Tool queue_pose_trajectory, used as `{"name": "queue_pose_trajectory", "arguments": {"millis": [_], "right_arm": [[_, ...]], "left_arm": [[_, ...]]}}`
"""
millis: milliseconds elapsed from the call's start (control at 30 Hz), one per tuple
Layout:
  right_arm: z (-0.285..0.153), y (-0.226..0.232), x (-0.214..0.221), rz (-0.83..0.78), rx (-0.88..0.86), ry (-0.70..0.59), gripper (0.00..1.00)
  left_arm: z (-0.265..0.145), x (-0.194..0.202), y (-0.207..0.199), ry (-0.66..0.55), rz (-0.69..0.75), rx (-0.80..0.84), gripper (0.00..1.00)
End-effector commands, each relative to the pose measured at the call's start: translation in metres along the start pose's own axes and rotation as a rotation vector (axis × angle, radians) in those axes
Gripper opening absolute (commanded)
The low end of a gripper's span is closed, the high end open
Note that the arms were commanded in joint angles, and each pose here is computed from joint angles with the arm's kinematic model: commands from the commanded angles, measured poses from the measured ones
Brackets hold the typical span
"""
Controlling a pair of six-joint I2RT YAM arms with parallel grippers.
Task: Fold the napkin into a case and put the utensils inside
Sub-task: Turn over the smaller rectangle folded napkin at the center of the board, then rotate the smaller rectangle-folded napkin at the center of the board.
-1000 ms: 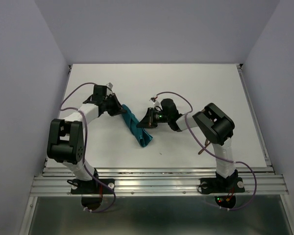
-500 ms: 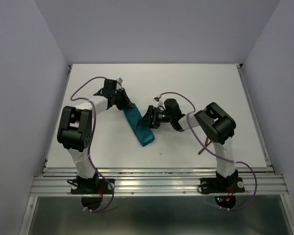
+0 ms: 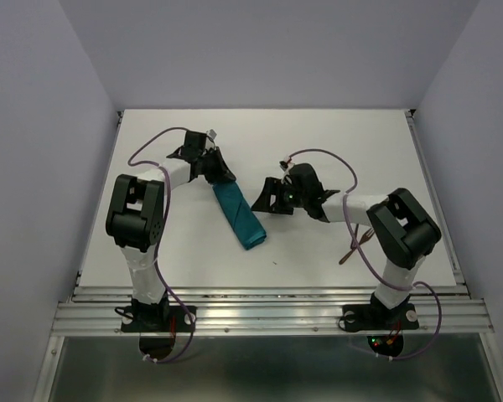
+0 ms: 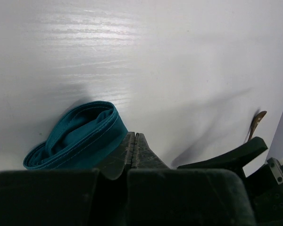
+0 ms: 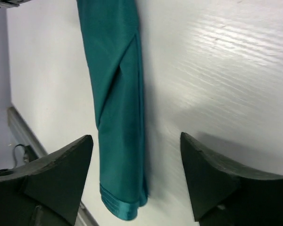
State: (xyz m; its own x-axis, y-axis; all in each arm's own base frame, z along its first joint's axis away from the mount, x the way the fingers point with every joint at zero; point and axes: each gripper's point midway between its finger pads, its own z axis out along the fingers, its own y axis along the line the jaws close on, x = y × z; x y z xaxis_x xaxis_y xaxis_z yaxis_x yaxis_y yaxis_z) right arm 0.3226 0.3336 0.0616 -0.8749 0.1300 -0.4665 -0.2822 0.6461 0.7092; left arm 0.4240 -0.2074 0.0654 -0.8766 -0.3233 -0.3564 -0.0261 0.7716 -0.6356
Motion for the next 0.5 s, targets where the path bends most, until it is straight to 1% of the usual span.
{"name": "queue_pose_trajectory", "arguments": {"millis": [0,67,100,167,233,333,467], "right_arm": [[-0.028,-0.008,-0.012,-0.097,0.16,-0.078,0.64],[-0.031,-0.001,-0.003,-0.142,0.19,-0.054,0.47],[-0.031,0.008,-0.007,-0.167,0.194,-0.064,0.3],[-0.026,0.025,0.01,-0.202,0.171,-0.024,0.18],[-0.025,0.03,0.026,-0.203,0.166,0.029,0.09],[-0.017,0.03,0.048,-0.196,0.158,0.083,0.07],[-0.009,0.011,0.068,-0.16,0.186,0.14,0.06]], "left_arm": [[-0.025,-0.028,-0.031,-0.078,0.063,0.034,0.0],[-0.027,-0.028,-0.029,-0.083,0.063,0.022,0.0],[-0.027,-0.025,-0.026,-0.076,0.058,0.008,0.0],[-0.026,-0.023,-0.017,-0.075,0.055,-0.026,0.0],[-0.024,-0.019,-0.008,-0.065,0.048,-0.056,0.0],[-0.018,-0.014,0.002,-0.053,0.039,-0.082,0.0],[-0.005,-0.003,0.02,-0.022,0.019,-0.119,0.0]]}}
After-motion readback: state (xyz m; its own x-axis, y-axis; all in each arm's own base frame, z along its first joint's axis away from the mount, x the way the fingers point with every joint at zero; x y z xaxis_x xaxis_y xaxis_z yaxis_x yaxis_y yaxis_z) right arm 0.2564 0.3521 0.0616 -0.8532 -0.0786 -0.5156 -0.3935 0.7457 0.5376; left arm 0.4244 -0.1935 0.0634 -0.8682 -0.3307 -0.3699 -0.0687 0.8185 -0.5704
